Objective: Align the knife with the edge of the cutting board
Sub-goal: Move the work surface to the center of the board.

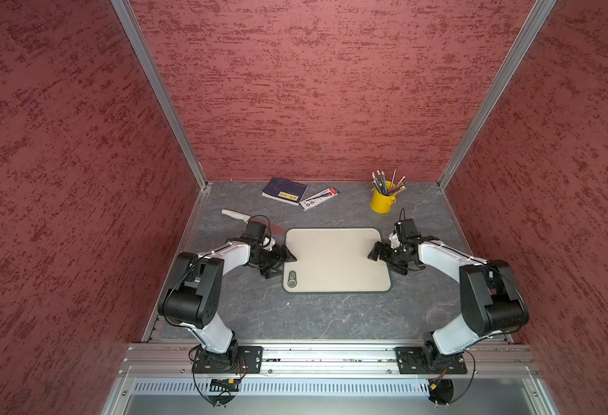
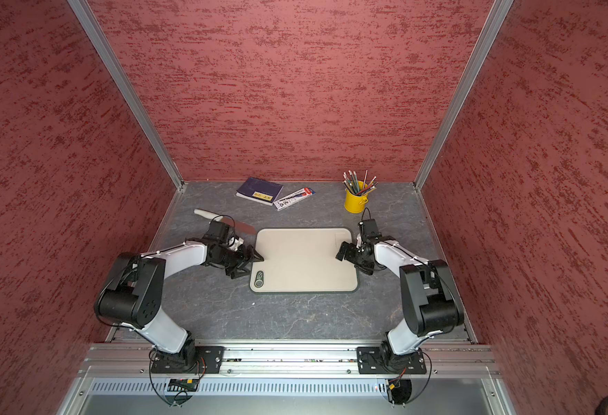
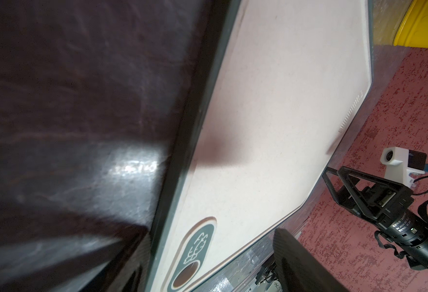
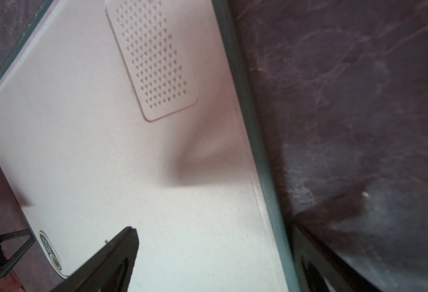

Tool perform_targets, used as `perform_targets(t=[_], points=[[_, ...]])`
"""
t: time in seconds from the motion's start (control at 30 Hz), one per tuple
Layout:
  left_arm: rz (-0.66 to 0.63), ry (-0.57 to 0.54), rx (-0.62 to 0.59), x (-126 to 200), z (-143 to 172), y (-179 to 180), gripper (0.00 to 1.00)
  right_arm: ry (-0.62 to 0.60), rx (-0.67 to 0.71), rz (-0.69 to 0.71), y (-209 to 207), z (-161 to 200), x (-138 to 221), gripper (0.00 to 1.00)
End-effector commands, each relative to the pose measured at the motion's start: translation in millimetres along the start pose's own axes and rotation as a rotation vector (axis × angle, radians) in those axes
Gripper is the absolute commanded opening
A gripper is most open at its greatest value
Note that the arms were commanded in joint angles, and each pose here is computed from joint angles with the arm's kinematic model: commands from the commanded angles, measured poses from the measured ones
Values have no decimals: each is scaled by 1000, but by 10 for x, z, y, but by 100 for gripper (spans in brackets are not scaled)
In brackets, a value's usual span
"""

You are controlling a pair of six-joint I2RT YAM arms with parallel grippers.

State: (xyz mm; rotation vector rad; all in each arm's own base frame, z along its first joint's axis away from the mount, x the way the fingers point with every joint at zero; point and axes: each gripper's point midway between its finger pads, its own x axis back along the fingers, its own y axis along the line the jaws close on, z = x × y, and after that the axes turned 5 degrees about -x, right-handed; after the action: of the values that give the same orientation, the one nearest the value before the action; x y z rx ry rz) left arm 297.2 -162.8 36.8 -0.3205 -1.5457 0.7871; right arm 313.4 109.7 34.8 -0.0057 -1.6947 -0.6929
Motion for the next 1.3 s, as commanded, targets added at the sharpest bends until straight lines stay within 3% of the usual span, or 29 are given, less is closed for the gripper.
perform_targets(t=[0.0, 0.47, 1.27], points=[[-112, 51, 34, -175, 138, 355, 82, 212, -51, 55, -63, 550, -67, 98], [-109, 13, -4, -22, -72, 172, 85, 125, -21, 72, 176, 98, 32, 98], [-93, 60, 13, -183, 244, 236, 84, 204, 30, 14, 343, -8, -187, 98]])
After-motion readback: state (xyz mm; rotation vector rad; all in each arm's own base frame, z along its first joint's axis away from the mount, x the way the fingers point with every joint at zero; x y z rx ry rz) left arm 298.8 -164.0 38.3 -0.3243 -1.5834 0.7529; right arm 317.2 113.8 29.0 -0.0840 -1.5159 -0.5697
